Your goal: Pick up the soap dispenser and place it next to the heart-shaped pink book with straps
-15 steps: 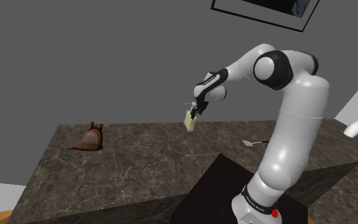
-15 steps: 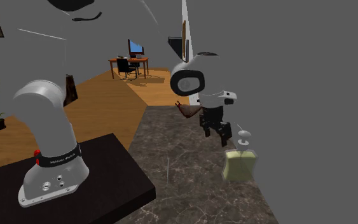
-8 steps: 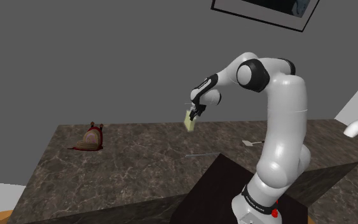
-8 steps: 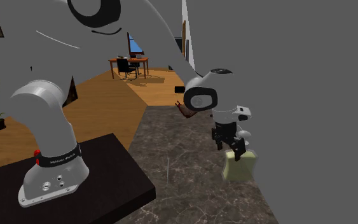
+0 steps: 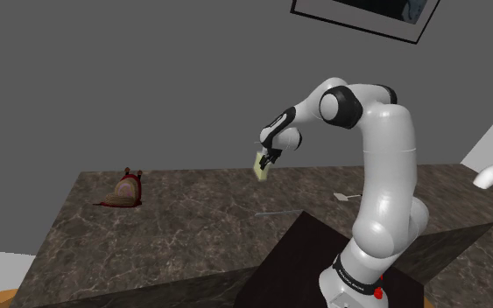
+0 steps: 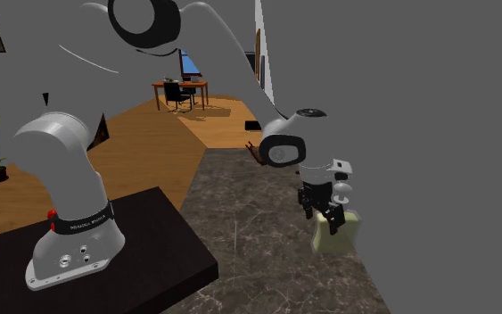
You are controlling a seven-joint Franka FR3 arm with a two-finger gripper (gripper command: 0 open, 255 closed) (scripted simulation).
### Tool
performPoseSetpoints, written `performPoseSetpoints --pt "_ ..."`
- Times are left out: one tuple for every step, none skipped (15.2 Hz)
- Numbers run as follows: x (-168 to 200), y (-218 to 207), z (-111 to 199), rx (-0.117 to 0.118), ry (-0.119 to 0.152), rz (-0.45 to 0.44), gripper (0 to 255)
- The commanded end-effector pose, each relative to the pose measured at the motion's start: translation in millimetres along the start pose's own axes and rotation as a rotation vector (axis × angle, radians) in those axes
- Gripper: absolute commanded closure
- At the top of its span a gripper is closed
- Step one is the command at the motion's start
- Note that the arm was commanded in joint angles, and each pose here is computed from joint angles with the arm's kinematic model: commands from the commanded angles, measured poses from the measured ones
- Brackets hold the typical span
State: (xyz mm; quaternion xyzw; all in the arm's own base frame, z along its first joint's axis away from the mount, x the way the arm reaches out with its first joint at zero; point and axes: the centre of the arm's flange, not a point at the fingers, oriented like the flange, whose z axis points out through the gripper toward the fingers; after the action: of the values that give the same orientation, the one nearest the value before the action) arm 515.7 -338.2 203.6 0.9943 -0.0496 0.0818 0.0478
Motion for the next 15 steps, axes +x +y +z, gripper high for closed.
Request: performPoseSetpoints --pt "0.0 -0.2 0.4 0.000 0.000 0.000 0" --pt "0.0 -0.2 0.4 0.000 0.000 0.000 0" --pt "0.0 -0.2 0.4 0.000 0.000 0.000 0" --pt "0.0 -0.1 0.4 0.000 0.000 0.000 0" --pt "0.0 -0.1 0.4 0.000 0.000 0.000 0" --pt "0.0 -0.1 0.4 0.000 0.000 0.000 255" --pt "0.0 -0.1 0.4 0.000 0.000 0.000 255" --pt "-0.1 -0.1 0.4 0.000 0.000 0.000 255" --pt "-0.1 -0.1 0.3 0.000 0.000 0.000 255" --pt "-0.2 -0.1 0.3 0.000 0.000 0.000 255" --pt "-0.2 -0.1 0.4 0.000 0.000 0.000 255" --pt "-0.2 -0.1 0.3 0.000 0.000 0.000 255" --pt "-0.2 -0.1 0.3 0.000 0.000 0.000 255" --pt "-0.2 -0.1 0.3 0.000 0.000 0.000 255" --pt "0.0 -0.2 0.4 0.000 0.000 0.000 255"
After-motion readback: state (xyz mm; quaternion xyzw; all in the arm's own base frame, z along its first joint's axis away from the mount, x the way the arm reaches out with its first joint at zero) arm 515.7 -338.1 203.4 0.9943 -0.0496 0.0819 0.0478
